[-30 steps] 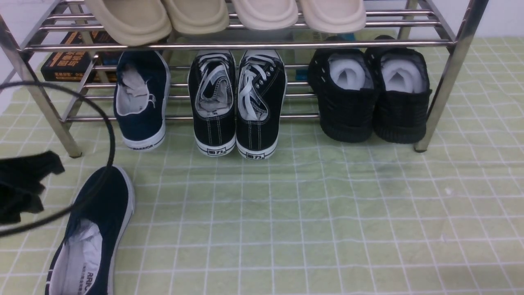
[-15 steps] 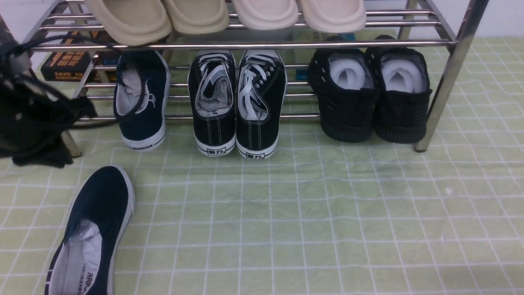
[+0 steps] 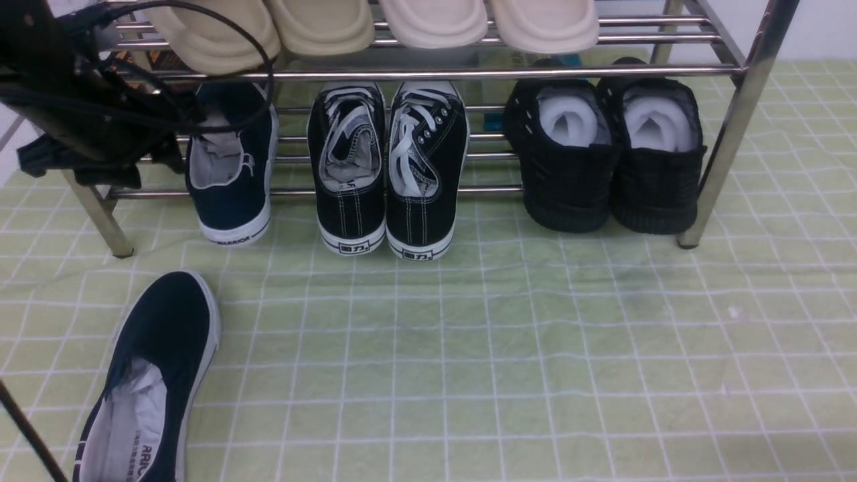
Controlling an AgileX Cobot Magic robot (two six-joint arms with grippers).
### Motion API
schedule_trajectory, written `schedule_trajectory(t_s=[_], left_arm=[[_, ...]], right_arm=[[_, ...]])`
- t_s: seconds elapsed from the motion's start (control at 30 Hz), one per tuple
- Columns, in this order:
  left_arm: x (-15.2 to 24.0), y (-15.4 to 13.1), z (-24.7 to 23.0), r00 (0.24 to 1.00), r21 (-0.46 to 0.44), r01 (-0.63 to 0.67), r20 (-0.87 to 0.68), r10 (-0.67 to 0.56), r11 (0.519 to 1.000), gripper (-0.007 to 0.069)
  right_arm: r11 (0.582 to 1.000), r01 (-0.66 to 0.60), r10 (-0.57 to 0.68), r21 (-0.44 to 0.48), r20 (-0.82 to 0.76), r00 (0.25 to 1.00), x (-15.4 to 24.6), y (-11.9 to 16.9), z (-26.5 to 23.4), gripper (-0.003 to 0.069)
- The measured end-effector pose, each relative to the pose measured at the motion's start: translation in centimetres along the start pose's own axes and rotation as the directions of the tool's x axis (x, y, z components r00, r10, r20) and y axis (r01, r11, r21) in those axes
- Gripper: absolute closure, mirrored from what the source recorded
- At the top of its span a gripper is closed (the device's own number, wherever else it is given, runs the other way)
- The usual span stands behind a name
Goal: Take the shoes off the shelf with your hand from the green coffee tablecloth.
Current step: 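Grasp the leftmost shoe on the bottom shelf of the shoe rack with the left gripper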
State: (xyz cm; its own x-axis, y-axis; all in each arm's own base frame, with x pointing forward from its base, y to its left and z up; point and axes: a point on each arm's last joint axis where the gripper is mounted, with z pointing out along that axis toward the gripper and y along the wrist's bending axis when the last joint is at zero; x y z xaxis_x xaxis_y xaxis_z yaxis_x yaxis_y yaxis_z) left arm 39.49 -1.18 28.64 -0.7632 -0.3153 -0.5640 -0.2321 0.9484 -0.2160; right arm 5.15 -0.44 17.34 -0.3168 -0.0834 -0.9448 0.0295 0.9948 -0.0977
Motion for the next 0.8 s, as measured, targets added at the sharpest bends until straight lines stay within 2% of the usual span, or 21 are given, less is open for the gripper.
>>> schedule_trajectory(t_s=[0.23, 0.67, 0.77, 0.8], left_arm=[[-0.3, -0.4, 2.0, 0.998, 0.05, 0.049, 0.033, -0.051, 0.998, 0.0238], [-0.1, -0.2, 5.5, 0.996, 0.056, 0.057, 0.062, -0.061, 0.997, 0.0247], [-0.4, -0.3, 5.6, 0.994, 0.066, 0.06, 0.087, -0.065, 0.996, 0.0349], [-0.4, -0.3, 5.6, 0.994, 0.065, 0.06, 0.086, -0.065, 0.996, 0.0359]], right_arm=[[1.0, 0.0, 0.0, 0.0, 0.0, 1.0, 0.0, 0.0, 0.0, 0.0421], [1.0, 0.0, 0.0, 0.0, 0.0, 1.0, 0.0, 0.0, 0.0, 0.0421], [1.0, 0.0, 0.0, 0.0, 0.0, 1.0, 0.0, 0.0, 0.0, 0.0421], [1.0, 0.0, 0.0, 0.0, 0.0, 1.0, 0.0, 0.0, 0.0, 0.0421]])
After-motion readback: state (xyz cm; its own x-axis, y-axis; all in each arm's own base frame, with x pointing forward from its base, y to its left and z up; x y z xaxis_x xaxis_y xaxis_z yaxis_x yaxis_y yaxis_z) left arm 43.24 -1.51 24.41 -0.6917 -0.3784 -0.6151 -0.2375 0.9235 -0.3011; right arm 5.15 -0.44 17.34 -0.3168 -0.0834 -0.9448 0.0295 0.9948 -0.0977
